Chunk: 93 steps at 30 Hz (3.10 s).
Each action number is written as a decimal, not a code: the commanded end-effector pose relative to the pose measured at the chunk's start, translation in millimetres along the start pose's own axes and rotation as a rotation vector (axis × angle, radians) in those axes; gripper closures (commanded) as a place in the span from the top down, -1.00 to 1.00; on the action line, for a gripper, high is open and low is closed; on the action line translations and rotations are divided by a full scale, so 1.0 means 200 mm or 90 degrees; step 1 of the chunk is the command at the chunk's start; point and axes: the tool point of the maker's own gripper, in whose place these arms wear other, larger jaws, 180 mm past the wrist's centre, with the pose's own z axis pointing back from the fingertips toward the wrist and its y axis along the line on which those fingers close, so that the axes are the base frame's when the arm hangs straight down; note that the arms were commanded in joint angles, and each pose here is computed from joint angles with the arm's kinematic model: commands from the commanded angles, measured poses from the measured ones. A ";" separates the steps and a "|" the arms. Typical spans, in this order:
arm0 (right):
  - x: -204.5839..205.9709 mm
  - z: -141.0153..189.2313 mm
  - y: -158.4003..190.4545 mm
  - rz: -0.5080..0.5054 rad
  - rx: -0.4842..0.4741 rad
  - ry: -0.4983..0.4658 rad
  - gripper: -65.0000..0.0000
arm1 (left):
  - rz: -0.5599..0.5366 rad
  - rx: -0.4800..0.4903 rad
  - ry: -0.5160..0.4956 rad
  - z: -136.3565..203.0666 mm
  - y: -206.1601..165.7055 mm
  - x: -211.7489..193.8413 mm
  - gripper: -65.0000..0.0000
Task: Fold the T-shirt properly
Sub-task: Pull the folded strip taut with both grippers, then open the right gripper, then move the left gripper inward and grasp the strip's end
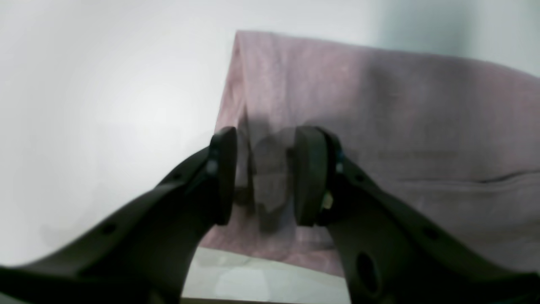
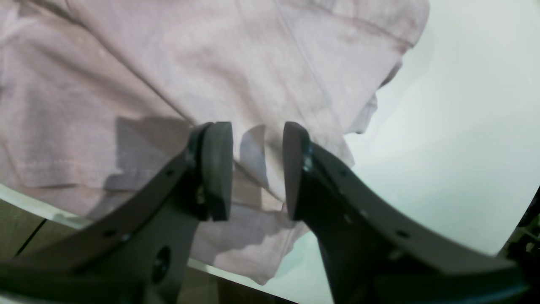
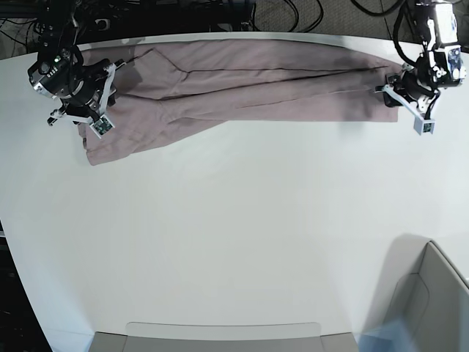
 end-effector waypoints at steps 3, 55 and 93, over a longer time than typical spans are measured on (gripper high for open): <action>0.02 0.03 -0.05 0.019 -0.017 -0.008 -0.36 | -0.007 0.008 -0.014 0.02 0.03 0.04 -0.29; 0.04 0.02 -0.13 -0.053 -0.040 -0.030 -0.36 | 0.014 0.037 -0.046 0.11 0.46 0.14 -1.00; 0.03 0.01 -0.09 -0.063 -0.030 -0.028 -0.36 | -0.085 -0.384 -0.093 0.25 -1.14 0.03 -1.00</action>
